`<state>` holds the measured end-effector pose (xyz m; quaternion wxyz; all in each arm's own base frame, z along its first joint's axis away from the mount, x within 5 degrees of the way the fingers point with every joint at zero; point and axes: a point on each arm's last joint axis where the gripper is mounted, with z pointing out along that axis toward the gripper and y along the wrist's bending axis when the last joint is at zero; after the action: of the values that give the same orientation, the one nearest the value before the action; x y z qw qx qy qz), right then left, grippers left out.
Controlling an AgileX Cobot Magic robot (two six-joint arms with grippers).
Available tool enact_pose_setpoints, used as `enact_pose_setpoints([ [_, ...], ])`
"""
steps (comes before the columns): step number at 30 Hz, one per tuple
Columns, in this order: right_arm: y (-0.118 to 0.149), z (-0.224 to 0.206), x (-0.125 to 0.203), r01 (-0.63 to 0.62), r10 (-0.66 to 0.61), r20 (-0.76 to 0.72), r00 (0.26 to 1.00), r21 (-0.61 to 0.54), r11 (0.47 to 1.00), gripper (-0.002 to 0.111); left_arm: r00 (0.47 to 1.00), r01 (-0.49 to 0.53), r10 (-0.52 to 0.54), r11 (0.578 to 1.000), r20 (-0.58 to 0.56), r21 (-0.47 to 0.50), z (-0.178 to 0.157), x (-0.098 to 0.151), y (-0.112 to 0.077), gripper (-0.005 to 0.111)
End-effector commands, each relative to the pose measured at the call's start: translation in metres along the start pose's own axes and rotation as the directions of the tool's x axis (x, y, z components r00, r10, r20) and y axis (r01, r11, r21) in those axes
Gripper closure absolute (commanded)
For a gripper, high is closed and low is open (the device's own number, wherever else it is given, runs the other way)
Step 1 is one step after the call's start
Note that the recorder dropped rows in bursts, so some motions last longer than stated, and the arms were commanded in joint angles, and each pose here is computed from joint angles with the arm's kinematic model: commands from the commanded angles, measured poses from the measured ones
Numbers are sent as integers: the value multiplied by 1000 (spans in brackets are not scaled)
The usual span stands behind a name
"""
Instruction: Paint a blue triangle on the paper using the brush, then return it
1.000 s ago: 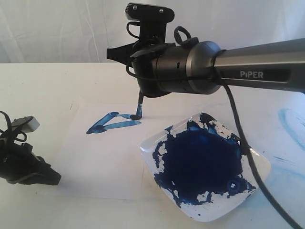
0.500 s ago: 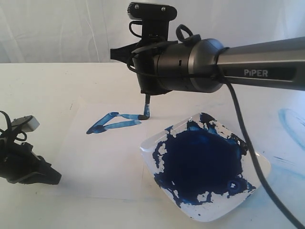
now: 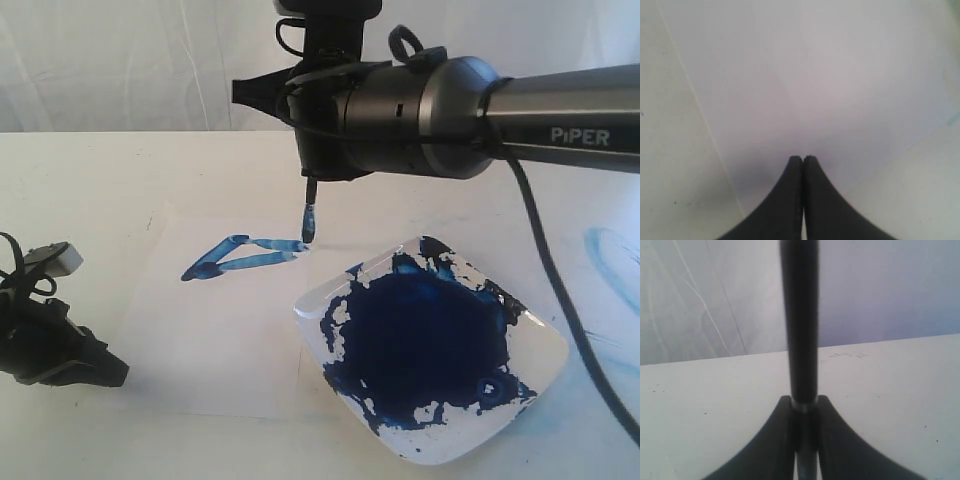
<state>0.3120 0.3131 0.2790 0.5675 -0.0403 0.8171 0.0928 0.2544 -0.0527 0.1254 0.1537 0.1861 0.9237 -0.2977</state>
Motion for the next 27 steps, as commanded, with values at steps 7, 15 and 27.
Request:
enact_pose_setpoints([
  [7, 18, -10, -6, 71, -76, -12, 997, -228, 971, 108, 1000, 0, 0, 1000, 1, 28, 0, -1, -4, 107],
  [15, 15, -5, -1, 96, -100, -15, 995, -186, 978, 108, 1000, 0, 0, 1000, 1, 28, 0, -1, -4, 107],
  [27, 15, -1, 6, 107, -113, -28, 993, -177, 978, 108, 1000, 0, 0, 1000, 1, 28, 0, -1, -4, 107],
])
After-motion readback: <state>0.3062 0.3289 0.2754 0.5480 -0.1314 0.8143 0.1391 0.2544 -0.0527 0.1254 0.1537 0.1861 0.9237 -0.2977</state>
